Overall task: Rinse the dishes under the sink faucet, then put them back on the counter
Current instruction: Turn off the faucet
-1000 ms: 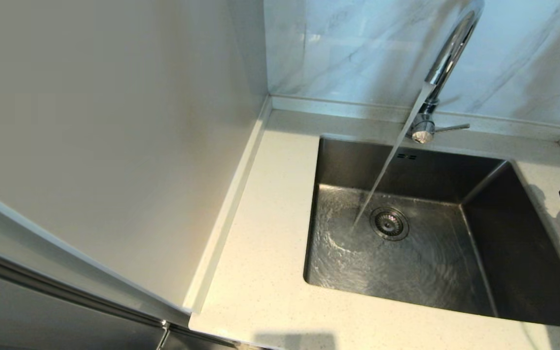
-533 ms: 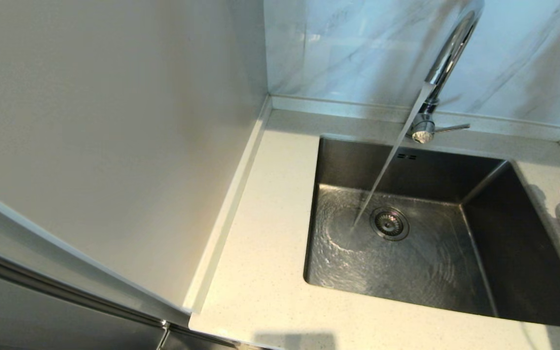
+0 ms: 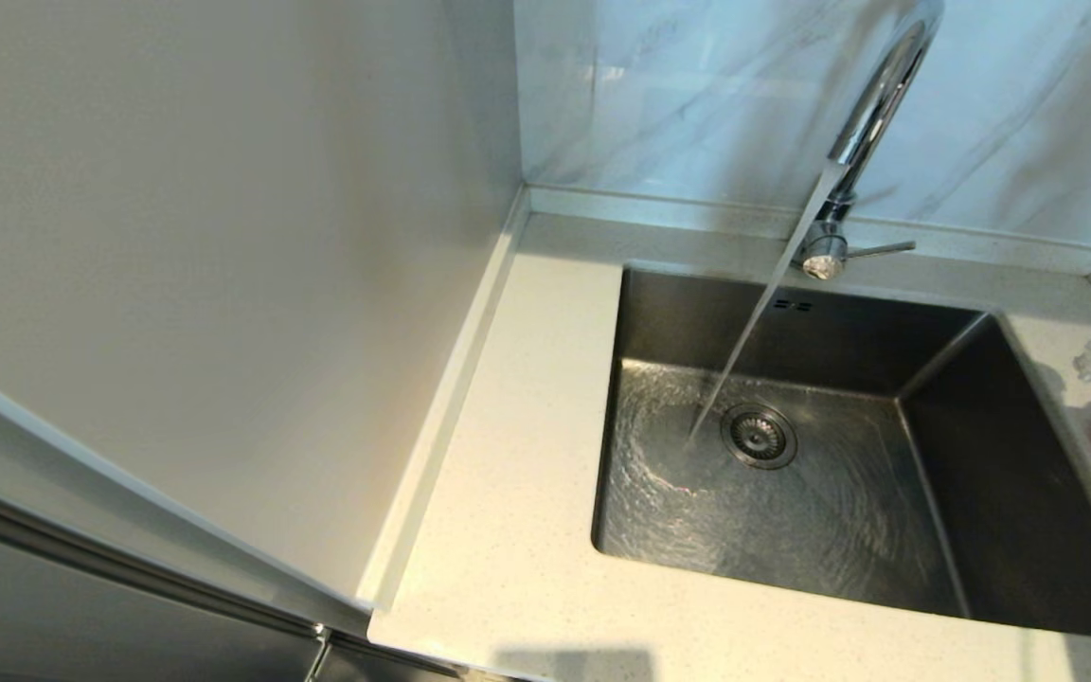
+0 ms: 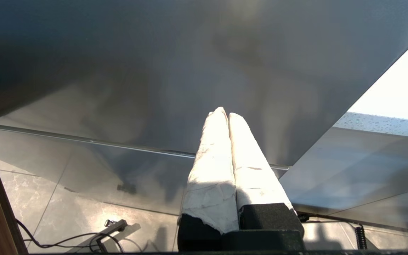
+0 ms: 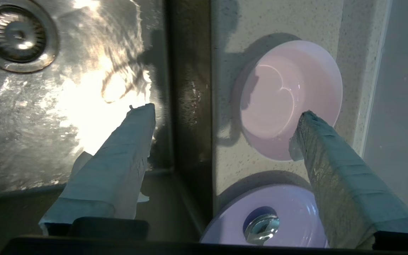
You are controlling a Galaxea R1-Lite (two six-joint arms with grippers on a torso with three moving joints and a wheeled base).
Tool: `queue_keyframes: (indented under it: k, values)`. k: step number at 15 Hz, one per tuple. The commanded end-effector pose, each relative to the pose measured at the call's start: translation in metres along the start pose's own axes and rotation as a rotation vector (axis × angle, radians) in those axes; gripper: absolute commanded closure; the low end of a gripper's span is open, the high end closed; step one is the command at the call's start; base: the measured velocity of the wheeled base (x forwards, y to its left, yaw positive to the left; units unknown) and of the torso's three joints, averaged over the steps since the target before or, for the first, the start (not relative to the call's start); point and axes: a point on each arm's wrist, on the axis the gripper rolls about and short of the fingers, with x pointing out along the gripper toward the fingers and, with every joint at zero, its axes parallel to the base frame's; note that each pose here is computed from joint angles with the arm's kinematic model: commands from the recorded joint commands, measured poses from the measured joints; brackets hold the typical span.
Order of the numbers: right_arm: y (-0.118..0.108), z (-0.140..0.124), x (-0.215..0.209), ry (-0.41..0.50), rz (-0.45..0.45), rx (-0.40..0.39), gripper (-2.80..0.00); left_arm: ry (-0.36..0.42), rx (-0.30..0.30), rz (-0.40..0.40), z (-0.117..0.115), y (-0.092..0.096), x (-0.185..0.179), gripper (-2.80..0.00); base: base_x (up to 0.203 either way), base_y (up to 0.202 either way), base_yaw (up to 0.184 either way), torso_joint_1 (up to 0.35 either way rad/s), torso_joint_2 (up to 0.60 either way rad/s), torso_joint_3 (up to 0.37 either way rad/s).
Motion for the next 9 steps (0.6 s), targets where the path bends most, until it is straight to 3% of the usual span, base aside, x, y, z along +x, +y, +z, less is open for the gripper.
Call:
queue_keyframes:
  k: [1,7,8,9]
  values:
    - [-0.004,-0.002,-0.033,-0.064,0.017,0.007,-2.8,0.0,0.0,0.0,0.0,0.0,0.0,0.0,0.0,0.0,0.0,0.0,0.0,0.0]
    - [0.012,-0.032,-0.083,0.127,0.135,-0.064,-2.8,0.0,0.0,0.0,0.0,0.0,0.0,0.0,0.0,0.0,0.0,0.0,0.0,0.0]
    - [0.014,-0.033,-0.086,0.123,0.143,-0.069,0.0,0.0,0.0,0.0,0.0,0.0,0.0,0.0,0.0,0.0,0.0,0.0,0.0,0.0]
    - [0.015,-0.033,-0.086,0.125,0.147,-0.074,0.0,0.0,0.0,0.0,0.0,0.0,0.0,0.0,0.0,0.0,0.0,0.0,0.0,0.0]
